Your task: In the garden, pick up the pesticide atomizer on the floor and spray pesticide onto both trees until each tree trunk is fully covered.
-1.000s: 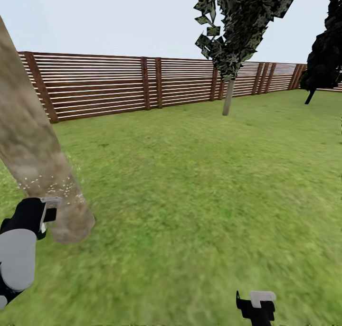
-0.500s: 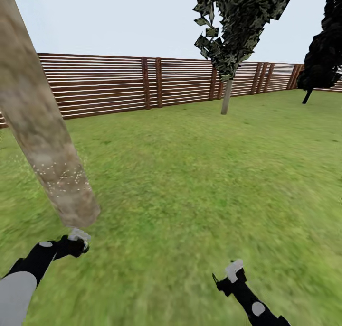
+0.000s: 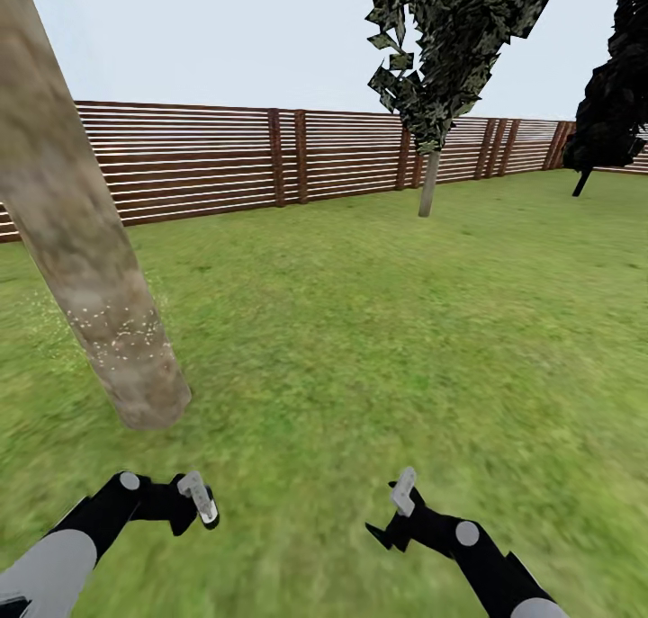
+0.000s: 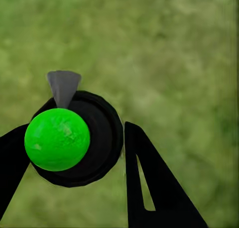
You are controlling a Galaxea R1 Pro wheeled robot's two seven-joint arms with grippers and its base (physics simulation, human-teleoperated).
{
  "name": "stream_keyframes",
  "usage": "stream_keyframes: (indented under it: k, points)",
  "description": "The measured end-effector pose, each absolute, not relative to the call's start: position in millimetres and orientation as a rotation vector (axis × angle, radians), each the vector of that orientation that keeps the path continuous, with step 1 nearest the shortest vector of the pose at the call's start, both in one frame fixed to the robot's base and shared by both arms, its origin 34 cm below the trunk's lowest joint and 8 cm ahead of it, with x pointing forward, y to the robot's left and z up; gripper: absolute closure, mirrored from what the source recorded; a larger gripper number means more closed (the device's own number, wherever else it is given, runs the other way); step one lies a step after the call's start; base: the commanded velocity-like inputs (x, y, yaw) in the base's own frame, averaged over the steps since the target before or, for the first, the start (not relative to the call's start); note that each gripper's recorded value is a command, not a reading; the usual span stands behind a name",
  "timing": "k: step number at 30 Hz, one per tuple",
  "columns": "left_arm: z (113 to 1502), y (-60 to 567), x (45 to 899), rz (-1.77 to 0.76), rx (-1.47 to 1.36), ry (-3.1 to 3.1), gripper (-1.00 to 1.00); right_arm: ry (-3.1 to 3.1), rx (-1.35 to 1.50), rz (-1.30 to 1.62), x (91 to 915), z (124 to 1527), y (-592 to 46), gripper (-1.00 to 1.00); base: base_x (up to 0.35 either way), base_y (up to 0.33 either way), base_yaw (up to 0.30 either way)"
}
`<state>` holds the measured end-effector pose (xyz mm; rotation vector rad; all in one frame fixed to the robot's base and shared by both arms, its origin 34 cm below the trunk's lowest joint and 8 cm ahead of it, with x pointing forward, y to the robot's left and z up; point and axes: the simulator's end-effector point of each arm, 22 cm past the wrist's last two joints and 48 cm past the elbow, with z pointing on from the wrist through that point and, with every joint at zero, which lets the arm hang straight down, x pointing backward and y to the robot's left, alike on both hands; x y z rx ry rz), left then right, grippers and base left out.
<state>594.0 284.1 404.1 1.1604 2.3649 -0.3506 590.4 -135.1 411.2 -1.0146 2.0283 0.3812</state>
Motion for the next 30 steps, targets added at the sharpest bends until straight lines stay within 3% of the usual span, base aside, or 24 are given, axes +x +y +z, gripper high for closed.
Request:
stream_keyframes:
  k: [6,7,8,9,18,19,30]
  points:
    - [387,261,575,-0.352,1.264,2.335,1.0,1.989,-1.065,0.453,583,418,-101,-1.0,0.0,0.0,0.0]
    - [364,252,572,-0.119,1.523,2.246,1.0,1.912,-1.323,0.609,536,412,-47,-1.0,0.0,0.0,0.0]
    - [367,188,574,-0.193,1.527,2.175,1.0,1.89,-1.367,0.661,525,414,-33,-1.0,0.0,0.0,0.0]
    - [369,169,574,-0.212,1.535,2.153,1.0,1.883,-1.378,0.684,521,416,-27,-1.0,0.0,0.0,0.0]
    - [367,150,568,-0.212,1.625,2.102,1.0,1.862,-1.381,0.716,518,421,-12,-1.0,0.0,0.0,0.0]
    - [367,150,568,-0.212,1.631,2.097,1.0,1.862,-1.381,0.716,518,422,-12,1.0,0.0,0.0,0.0]
    - [363,143,564,-0.178,1.692,2.055,1.0,1.819,-1.377,0.685,533,436,-9,1.0,0.0,0.0,0.0]
